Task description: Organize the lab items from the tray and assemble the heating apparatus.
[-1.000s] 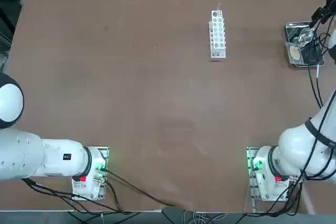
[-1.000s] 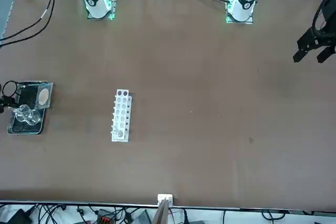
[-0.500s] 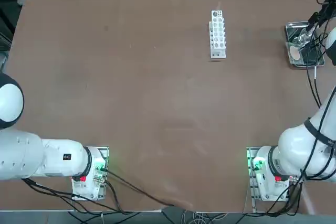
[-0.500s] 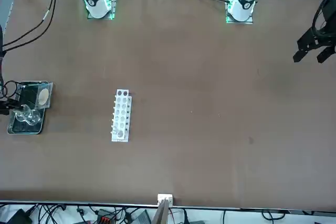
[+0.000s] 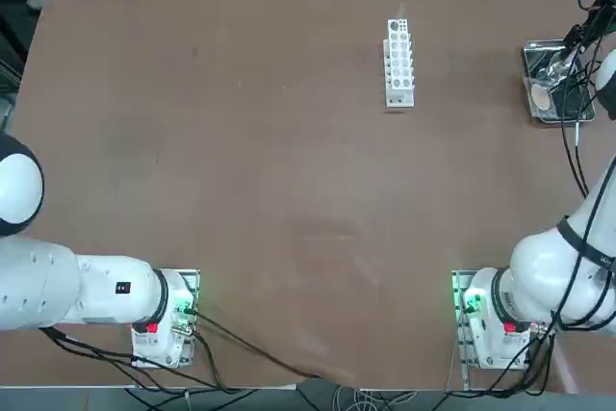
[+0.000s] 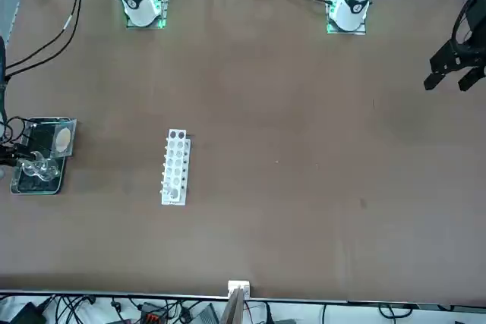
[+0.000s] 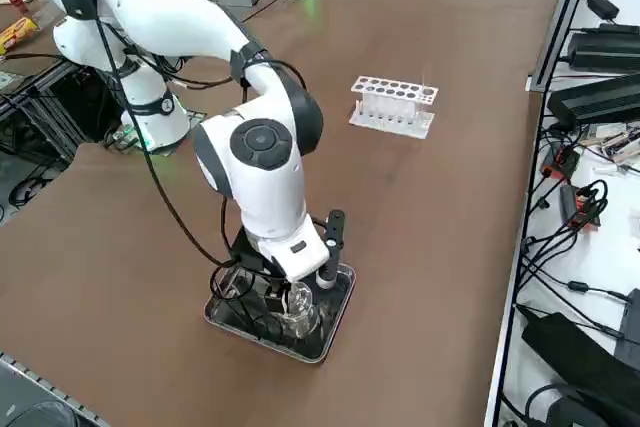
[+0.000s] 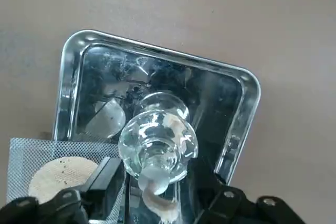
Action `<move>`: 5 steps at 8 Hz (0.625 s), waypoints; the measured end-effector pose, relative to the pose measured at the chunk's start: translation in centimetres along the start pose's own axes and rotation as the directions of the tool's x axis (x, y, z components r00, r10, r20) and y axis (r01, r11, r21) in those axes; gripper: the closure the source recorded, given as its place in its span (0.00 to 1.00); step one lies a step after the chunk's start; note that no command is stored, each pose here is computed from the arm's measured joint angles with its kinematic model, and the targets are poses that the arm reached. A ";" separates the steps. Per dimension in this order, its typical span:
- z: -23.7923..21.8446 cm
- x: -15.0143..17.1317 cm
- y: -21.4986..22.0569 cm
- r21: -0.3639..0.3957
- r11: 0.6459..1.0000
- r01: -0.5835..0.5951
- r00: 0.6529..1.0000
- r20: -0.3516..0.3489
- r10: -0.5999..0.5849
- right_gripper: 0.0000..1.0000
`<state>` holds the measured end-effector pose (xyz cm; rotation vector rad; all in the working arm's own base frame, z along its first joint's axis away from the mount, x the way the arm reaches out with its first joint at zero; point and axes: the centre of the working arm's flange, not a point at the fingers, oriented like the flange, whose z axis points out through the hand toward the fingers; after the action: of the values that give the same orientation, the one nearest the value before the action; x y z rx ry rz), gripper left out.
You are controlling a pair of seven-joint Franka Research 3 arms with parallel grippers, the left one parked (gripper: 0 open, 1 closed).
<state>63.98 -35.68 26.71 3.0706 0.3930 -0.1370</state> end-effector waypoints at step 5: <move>0.9 0.0 -0.1 0.007 1.000 0.004 1.000 0.010 -0.004 0.36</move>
<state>63.90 -35.65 25.82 3.0746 0.3988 -0.1547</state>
